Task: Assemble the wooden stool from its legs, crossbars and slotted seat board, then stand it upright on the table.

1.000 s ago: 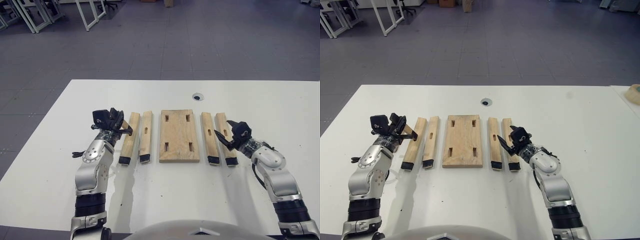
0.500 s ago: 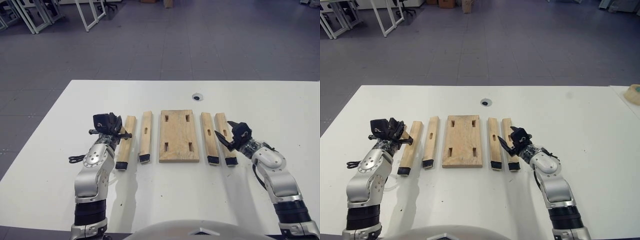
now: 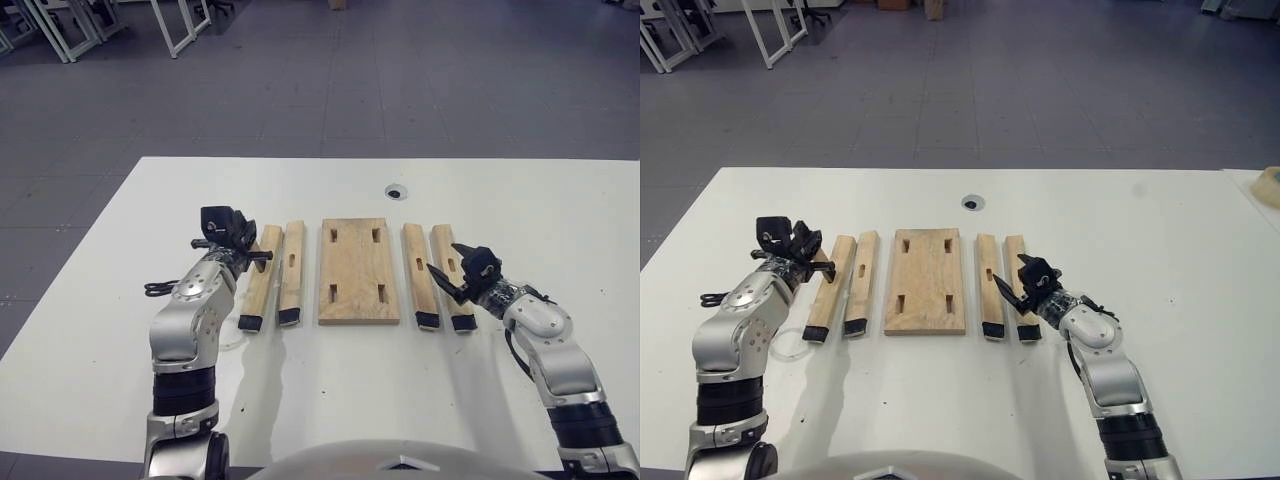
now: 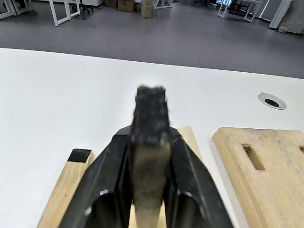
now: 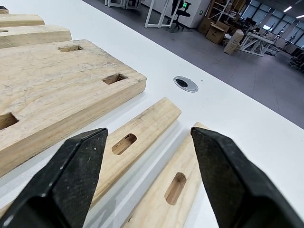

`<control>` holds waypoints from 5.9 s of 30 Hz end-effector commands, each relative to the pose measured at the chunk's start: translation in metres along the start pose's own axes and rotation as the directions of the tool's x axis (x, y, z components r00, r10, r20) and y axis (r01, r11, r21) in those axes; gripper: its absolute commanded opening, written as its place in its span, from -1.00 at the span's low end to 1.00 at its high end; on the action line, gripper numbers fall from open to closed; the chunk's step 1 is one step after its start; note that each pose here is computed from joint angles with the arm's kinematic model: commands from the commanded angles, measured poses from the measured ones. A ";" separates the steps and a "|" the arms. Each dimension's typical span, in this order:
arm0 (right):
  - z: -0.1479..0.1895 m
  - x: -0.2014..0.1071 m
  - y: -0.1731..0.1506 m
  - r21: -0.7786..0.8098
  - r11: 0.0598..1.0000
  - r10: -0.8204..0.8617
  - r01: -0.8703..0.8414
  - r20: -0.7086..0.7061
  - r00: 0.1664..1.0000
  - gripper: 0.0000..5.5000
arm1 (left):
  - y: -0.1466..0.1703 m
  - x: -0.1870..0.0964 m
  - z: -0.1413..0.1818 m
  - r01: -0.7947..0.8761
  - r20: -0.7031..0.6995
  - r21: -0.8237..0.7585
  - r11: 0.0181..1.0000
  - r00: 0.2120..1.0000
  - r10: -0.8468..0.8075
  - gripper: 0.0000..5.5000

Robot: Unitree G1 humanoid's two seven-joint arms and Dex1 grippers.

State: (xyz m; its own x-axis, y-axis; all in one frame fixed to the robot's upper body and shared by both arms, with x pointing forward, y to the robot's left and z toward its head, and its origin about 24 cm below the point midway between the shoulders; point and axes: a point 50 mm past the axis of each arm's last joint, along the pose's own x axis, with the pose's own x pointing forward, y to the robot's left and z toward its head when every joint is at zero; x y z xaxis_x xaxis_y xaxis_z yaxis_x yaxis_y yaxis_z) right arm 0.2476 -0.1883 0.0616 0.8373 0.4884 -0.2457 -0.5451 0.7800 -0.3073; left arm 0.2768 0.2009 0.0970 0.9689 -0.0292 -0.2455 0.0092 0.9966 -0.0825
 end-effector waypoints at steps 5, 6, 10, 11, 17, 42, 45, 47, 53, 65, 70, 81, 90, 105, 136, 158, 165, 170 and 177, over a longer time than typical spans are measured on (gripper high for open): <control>0.000 -0.002 0.001 -0.004 1.000 0.003 -0.003 0.000 1.000 0.17 | -0.004 -0.021 0.085 -0.030 0.297 0.056 0.998 0.955 0.012 -0.33; 0.000 -0.002 0.002 -0.003 1.000 0.001 -0.001 0.000 1.000 0.17 | -0.003 -0.022 0.096 -0.024 0.327 0.041 0.999 0.945 0.009 -0.33; 0.000 -0.001 0.003 -0.003 1.000 -0.006 0.006 0.001 1.000 0.17 | -0.005 -0.004 0.130 0.021 0.371 0.019 1.000 0.928 -0.027 -0.33; 0.000 -0.001 0.003 -0.004 1.000 -0.007 0.007 0.002 1.000 0.17 | -0.006 0.002 0.133 0.033 0.366 0.023 0.999 0.930 -0.039 -0.33; 0.001 0.002 0.005 -0.009 1.000 -0.001 0.001 0.007 1.000 0.17 | 0.005 0.035 0.068 0.007 0.081 0.037 0.999 0.997 -0.010 -0.33; -0.009 0.002 0.005 -0.018 0.998 -0.068 0.067 -0.034 0.997 0.17 | 0.010 -0.047 0.177 -0.112 0.611 0.086 0.990 0.790 0.036 -0.20; -0.014 0.001 0.006 -0.012 0.996 -0.086 0.085 -0.052 0.995 0.17 | 0.013 -0.045 0.115 -0.088 0.581 0.210 0.974 0.812 -0.052 0.02; -0.016 0.000 0.007 -0.014 0.996 -0.089 0.089 -0.061 0.994 0.17 | 0.015 -0.044 0.066 -0.053 0.515 0.211 0.976 0.855 -0.065 0.14; -0.017 -0.002 0.001 -0.023 0.994 -0.106 0.105 -0.075 0.991 0.17 | 0.011 -0.062 -0.014 0.020 0.339 0.207 0.978 0.936 -0.090 0.26; -0.019 0.003 -0.004 -0.045 0.995 -0.097 0.094 -0.086 0.992 0.17 | 0.011 -0.093 -0.127 0.056 -0.012 0.217 0.975 0.998 -0.055 0.26; -0.018 0.003 -0.006 -0.052 0.994 -0.096 0.092 -0.084 0.992 0.17 | 0.010 -0.093 -0.145 0.069 -0.152 0.145 0.987 0.987 -0.046 0.26; 0.012 0.004 -0.015 0.073 0.982 -0.177 0.172 0.071 0.982 0.17 | 0.011 -0.082 -0.150 0.010 -0.420 0.029 1.000 0.907 0.003 -0.26; 0.062 0.021 -0.023 0.443 0.896 -0.087 -0.017 0.213 0.973 0.30 | -0.023 -0.026 -0.003 0.249 0.248 -0.344 0.905 0.954 -0.168 -0.26; 0.116 0.008 -0.006 0.597 0.040 0.503 -0.801 0.681 0.533 1.00 | -0.081 -0.084 0.053 0.791 0.396 -0.611 0.033 0.342 -0.852 -0.26; 0.148 0.015 0.002 0.536 0.046 0.605 -0.843 0.657 0.450 -0.23 | -0.082 -0.079 0.036 0.788 0.272 -0.599 0.144 0.369 -0.889 -0.26; 0.111 0.011 -0.028 0.616 0.342 0.557 -0.710 0.475 0.681 -0.24 | -0.041 -0.033 0.015 0.716 -0.113 0.163 0.678 0.697 -0.708 0.10; 0.116 0.011 -0.032 0.588 0.406 0.530 -0.700 0.473 0.704 -0.24 | -0.059 -0.033 -0.050 0.700 -0.398 0.550 0.456 0.700 -0.593 0.10; 0.116 0.010 -0.029 0.577 0.417 0.531 -0.702 0.472 0.703 -0.24 | -0.056 -0.035 -0.073 0.701 -0.525 0.649 0.297 0.695 -0.492 0.10; 0.110 0.008 -0.027 0.581 0.419 0.544 -0.698 0.455 0.705 -0.24 | -0.052 -0.025 -0.057 0.587 -0.409 0.708 0.393 0.794 -0.449 0.10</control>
State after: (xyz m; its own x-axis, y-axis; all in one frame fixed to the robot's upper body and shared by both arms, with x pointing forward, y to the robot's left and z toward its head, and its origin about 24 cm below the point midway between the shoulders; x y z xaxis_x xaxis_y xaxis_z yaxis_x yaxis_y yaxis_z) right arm 0.2749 -0.1607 0.1684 0.3084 0.9468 0.0919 -0.7799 0.1964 0.5942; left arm 0.2391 0.1411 0.0606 0.6680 -0.5313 -0.5211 0.7410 0.4103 0.5315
